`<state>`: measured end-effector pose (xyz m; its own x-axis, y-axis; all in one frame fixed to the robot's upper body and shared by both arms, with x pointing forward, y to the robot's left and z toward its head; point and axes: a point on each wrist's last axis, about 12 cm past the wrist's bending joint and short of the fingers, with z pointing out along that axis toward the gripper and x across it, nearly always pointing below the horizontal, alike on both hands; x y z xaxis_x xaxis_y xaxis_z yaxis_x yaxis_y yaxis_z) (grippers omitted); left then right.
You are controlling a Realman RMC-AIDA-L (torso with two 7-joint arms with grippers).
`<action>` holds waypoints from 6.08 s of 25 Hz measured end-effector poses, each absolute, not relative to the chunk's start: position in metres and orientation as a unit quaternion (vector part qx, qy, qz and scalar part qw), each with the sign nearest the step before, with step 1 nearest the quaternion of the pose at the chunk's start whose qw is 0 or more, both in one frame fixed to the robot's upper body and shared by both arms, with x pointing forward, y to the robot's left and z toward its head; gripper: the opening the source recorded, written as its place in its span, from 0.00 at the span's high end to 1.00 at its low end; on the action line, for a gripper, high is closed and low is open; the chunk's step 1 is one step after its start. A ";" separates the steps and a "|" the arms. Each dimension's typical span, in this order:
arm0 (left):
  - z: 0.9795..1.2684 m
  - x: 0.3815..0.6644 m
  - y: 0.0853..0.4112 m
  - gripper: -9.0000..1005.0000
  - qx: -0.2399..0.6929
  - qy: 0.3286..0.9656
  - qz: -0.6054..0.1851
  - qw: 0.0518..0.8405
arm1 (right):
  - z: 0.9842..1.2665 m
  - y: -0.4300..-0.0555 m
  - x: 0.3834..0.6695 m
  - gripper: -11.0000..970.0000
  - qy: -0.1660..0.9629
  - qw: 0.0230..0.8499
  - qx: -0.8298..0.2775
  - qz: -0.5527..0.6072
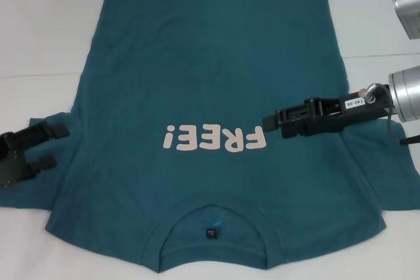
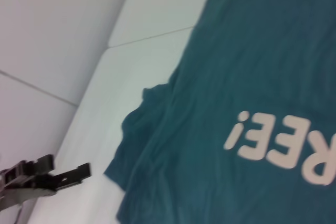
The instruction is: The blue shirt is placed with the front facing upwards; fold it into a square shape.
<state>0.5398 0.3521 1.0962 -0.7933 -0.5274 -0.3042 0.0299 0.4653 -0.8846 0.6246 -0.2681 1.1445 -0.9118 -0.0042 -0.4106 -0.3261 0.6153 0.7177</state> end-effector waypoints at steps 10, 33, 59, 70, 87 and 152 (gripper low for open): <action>1.096 0.560 0.366 0.10 -0.207 0.813 -0.441 0.319 | 1.159 -0.270 0.639 0.24 0.893 0.185 -0.085 0.402; 1.080 0.605 0.370 0.12 -0.223 0.855 -0.298 0.361 | 1.162 -0.257 0.644 0.24 0.895 0.178 -0.096 0.397; 1.066 0.609 0.360 0.13 -0.214 0.872 -0.262 0.354 | 1.160 -0.261 0.644 0.24 0.896 0.183 -0.087 0.395; 1.064 0.610 0.350 0.14 -0.186 0.883 -0.261 0.343 | 1.160 -0.262 0.643 0.24 0.896 0.183 -0.085 0.396; 1.066 0.611 0.345 0.17 -0.169 0.888 -0.264 0.338 | 1.160 -0.263 0.643 0.24 0.895 0.184 -0.083 0.397; 1.152 0.644 0.346 0.99 -0.090 0.921 -0.208 0.317 | 1.159 -0.269 0.642 0.24 0.892 0.190 -0.069 0.403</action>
